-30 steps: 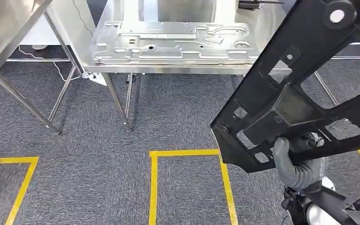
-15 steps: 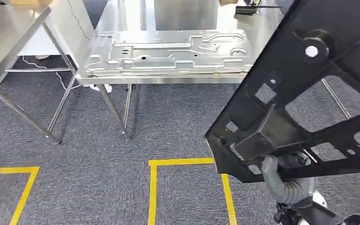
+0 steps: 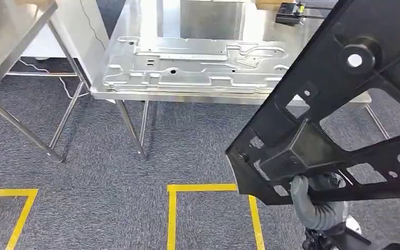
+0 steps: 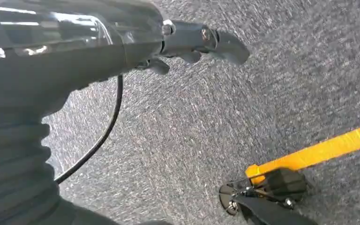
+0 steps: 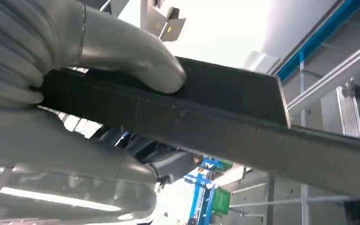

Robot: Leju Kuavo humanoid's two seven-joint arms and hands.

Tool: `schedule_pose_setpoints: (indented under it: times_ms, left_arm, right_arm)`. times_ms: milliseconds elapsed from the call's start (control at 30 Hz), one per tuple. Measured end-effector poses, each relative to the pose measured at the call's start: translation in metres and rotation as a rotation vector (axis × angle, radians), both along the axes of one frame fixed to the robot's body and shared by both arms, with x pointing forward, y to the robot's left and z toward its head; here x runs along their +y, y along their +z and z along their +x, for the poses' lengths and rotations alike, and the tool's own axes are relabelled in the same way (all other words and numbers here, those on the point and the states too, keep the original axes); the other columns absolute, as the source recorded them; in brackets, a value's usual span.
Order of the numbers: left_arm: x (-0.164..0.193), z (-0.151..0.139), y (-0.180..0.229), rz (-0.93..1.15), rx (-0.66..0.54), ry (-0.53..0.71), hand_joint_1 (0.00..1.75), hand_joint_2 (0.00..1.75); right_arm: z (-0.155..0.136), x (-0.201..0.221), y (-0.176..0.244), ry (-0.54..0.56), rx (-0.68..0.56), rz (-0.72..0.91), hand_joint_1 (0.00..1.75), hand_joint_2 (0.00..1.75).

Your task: Take the parts from the cabinet and place them on the table.

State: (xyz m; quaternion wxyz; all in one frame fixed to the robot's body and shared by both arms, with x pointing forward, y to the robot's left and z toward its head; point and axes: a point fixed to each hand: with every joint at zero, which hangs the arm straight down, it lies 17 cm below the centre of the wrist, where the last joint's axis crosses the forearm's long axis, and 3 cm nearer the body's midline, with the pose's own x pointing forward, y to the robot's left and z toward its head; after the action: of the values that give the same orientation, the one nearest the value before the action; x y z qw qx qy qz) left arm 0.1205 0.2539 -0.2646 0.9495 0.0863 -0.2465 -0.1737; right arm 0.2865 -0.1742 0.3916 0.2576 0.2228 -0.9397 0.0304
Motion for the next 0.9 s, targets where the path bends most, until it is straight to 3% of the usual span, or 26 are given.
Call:
schedule_pose_setpoints:
  times_ms: [900]
  left_arm:
    - [-0.0001,-0.0030,-0.0006,-0.001,0.005,0.011,0.00,1.75]
  right_arm:
    - [-0.0027,-0.0037,-0.0012,-0.012,0.004,0.002,1.75,1.75]
